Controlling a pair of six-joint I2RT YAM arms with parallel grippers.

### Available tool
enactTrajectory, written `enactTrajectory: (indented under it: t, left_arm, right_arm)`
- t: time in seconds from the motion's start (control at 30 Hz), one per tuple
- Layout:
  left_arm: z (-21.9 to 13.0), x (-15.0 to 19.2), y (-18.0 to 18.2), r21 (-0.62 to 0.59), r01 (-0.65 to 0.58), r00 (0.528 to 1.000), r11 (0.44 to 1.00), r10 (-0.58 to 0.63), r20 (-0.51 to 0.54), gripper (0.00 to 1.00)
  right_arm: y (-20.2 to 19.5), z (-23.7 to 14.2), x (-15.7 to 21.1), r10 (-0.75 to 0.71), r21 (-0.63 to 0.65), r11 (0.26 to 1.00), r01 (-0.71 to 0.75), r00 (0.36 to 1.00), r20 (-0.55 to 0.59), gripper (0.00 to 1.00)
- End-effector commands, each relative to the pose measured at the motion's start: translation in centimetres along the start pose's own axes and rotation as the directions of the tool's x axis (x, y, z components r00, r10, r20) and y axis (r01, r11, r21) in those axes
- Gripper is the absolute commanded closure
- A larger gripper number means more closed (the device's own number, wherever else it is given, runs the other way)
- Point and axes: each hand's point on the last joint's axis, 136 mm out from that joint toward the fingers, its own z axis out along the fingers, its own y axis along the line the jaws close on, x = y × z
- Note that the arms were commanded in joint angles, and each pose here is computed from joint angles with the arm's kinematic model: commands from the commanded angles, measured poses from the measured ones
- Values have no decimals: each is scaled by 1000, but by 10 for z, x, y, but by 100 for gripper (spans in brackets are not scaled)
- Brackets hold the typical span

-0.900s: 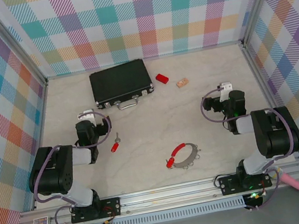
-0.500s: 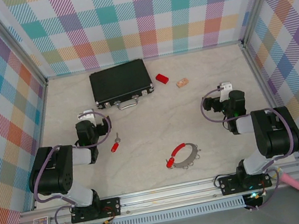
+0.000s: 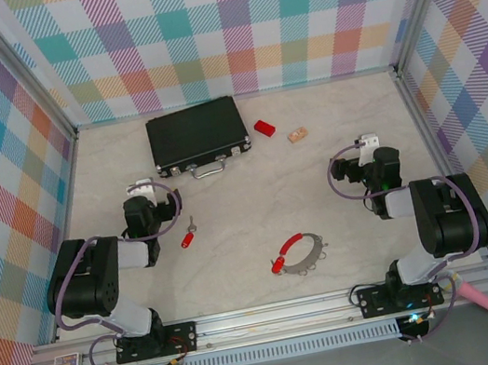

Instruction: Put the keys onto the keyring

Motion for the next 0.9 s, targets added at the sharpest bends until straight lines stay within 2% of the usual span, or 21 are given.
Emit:
enactTrajectory:
  t: [0.0, 0.07, 0.2, 0.3, 0.33, 0.4, 0.47, 0.57, 0.6, 0.7, 0.87]
  left_arm:
    - [-2, -16, 2, 8, 9, 999, 1000, -9, 38, 0]
    - [-7, -23, 7, -20, 25, 998, 999, -23, 53, 0]
    - [-21, -50, 30, -162, 85, 996, 983, -80, 33, 0]
    - [-46, -65, 68, -432, 243, 956, 868, -289, -43, 0]
    - [-53, -69, 73, -481, 268, 939, 835, -337, -63, 0]
    - [-62, -73, 70, -500, 284, 912, 818, -392, -123, 0]
    - [-65, -72, 56, -440, 325, 890, 837, -428, -156, 0]
    - [-70, -76, 29, -272, 430, 865, 861, -479, -148, 0]
    - [-73, -78, 15, -192, 456, 860, 869, -486, -159, 0]
    - [-86, -83, -16, -14, 497, 854, 867, -492, -169, 0]
    - [-109, -69, -68, 154, 441, 886, 884, -403, -229, 0]
  right_arm:
    - [4, 1, -10, -9, -14, 1000, 9, 1000, 25, 1]
    - [-1, 0, -12, 4, 16, 1000, -5, 999, 32, 1]
    - [-10, -16, -29, 38, 87, 995, -41, 998, 40, 1]
    - [-21, -33, -42, 124, 174, 977, -126, 992, 24, 1]
    - [-25, -39, -47, 163, 198, 966, -169, 986, 43, 1]
    - [-24, -53, -62, 257, 192, 943, -271, 962, 96, 1]
    - [-9, -65, -78, 317, 105, 938, -331, 939, 133, 1]
    - [-12, -86, -88, 545, 85, 819, -568, 815, 198, 1]
    - [-10, -91, -94, 566, 66, 806, -588, 799, 205, 1]
    - [10, -97, -108, 566, -21, 821, -570, 810, 151, 1]
    - [45, -100, -112, 577, -171, 807, -565, 816, 26, 1]
